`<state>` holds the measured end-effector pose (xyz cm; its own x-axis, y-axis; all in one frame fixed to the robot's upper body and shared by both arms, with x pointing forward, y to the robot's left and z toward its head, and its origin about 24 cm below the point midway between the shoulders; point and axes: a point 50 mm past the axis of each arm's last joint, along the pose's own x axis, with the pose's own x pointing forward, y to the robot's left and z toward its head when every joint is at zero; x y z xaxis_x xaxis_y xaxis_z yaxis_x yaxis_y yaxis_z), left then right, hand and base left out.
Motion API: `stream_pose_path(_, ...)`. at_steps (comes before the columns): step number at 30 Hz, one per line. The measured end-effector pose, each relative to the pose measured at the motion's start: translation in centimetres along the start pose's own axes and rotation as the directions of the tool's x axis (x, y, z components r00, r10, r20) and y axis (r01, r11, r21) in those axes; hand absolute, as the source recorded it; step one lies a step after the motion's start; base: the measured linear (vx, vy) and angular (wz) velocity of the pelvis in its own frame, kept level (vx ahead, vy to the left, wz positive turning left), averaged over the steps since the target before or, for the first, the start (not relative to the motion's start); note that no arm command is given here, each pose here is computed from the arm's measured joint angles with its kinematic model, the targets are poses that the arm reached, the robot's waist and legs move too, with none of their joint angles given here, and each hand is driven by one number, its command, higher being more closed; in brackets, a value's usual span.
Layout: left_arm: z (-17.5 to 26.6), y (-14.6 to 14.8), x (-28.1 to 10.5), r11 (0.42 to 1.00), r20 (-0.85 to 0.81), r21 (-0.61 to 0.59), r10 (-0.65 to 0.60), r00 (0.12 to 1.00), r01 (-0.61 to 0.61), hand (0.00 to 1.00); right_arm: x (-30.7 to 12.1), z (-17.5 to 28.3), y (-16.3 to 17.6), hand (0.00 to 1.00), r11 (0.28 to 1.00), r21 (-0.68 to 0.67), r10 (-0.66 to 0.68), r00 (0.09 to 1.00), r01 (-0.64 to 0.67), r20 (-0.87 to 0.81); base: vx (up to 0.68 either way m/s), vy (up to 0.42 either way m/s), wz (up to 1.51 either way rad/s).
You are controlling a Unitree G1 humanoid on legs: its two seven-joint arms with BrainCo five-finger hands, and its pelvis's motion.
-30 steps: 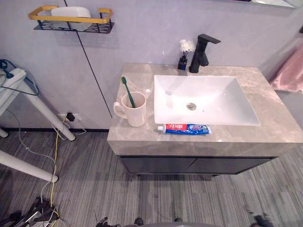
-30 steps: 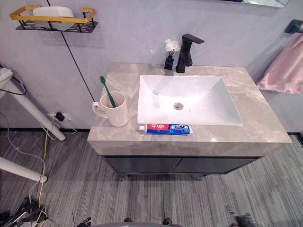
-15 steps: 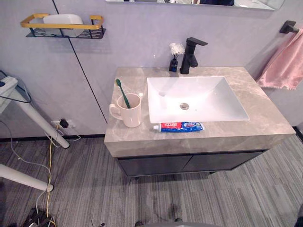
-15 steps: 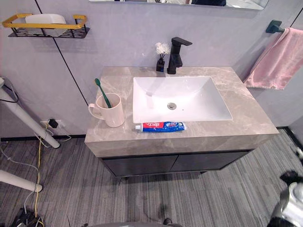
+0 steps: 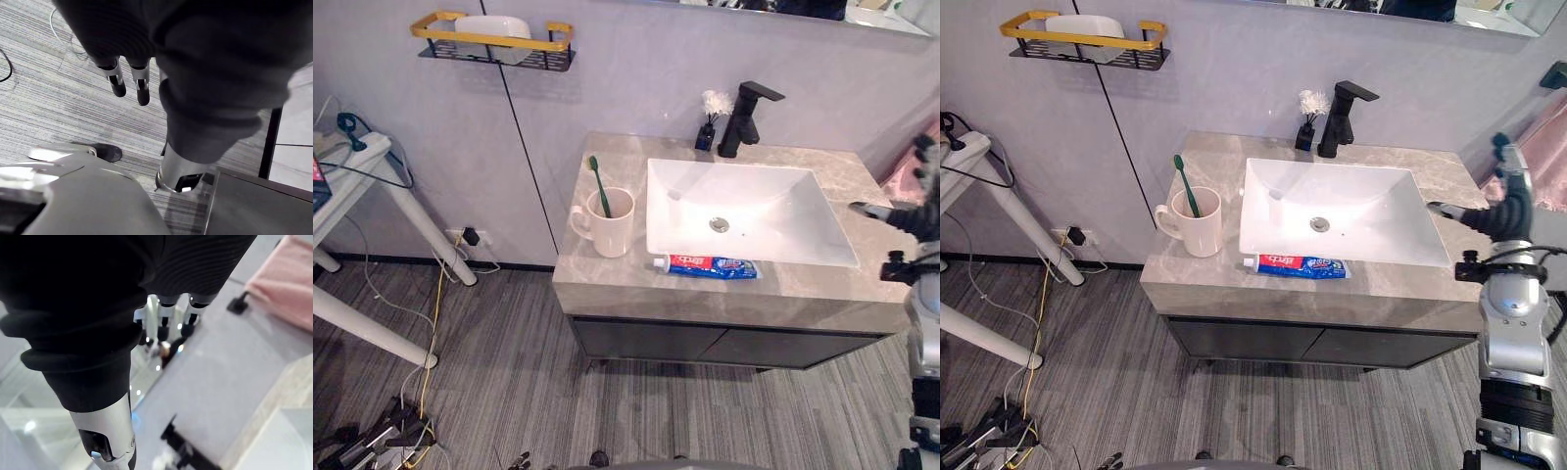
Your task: Organize washtable
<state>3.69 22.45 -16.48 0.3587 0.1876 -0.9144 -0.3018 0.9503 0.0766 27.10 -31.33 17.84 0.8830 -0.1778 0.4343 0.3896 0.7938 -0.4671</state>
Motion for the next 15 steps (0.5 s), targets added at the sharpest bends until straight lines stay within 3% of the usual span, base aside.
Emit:
stream_pose_path(6,0.3,0.1,0.0,1.000,0.020,0.005,-0.018,1.000,0.018,0.00,0.5,-1.1,2.0,0.00,0.976,-0.028,0.212,0.976,-0.214,-0.054,-0.01,0.013,0.13)
stream_pose_path(15,0.4,0.3,-0.1,0.999,0.027,0.023,-0.026,0.999,0.025,0.00,1.2,-0.8,3.1,0.00,0.950,0.045,0.311,0.950,-0.309,-0.033,-0.02,0.018,0.05)
